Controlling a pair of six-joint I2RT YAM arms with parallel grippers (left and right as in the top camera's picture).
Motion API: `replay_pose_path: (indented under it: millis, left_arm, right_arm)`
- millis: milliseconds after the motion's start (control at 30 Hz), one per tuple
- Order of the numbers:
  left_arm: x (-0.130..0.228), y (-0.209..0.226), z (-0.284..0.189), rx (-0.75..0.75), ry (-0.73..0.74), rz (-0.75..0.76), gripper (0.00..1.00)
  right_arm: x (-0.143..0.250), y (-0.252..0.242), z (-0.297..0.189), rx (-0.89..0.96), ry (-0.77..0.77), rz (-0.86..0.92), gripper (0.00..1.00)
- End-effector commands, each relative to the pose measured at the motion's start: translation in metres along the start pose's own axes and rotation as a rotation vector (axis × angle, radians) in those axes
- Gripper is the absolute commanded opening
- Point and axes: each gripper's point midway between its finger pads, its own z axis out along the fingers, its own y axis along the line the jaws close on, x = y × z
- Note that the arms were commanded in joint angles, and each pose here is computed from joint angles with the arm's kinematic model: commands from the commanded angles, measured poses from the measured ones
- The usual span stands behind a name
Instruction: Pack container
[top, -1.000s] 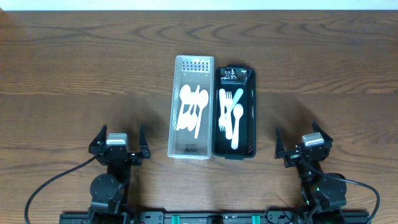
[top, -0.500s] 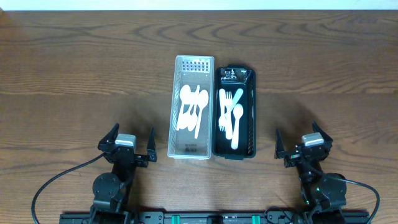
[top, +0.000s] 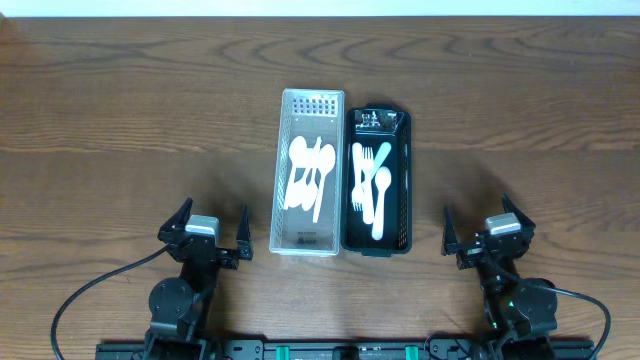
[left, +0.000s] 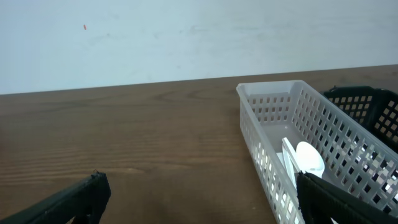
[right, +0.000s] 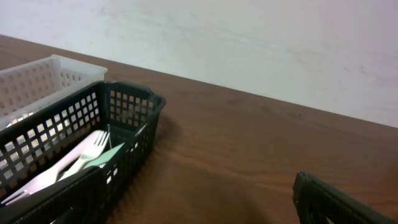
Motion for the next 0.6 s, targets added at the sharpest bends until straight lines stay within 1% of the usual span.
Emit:
replay_pose_path:
  millis: [0,567]
  left_arm:
    - [0.0162,-0.0004,0.0012,0.003,0.046,-0.005,0.98]
    - [0.0162,-0.0004,0.0012,0.003,0.046,-0.005,0.98]
  right_arm:
    - [0.0016,-0.0006,0.0001,0.002,0.001,-0.01,0.99]
    - [0.0017,-0.0005,0.0001,0.002,0.001,-0.01,0.99]
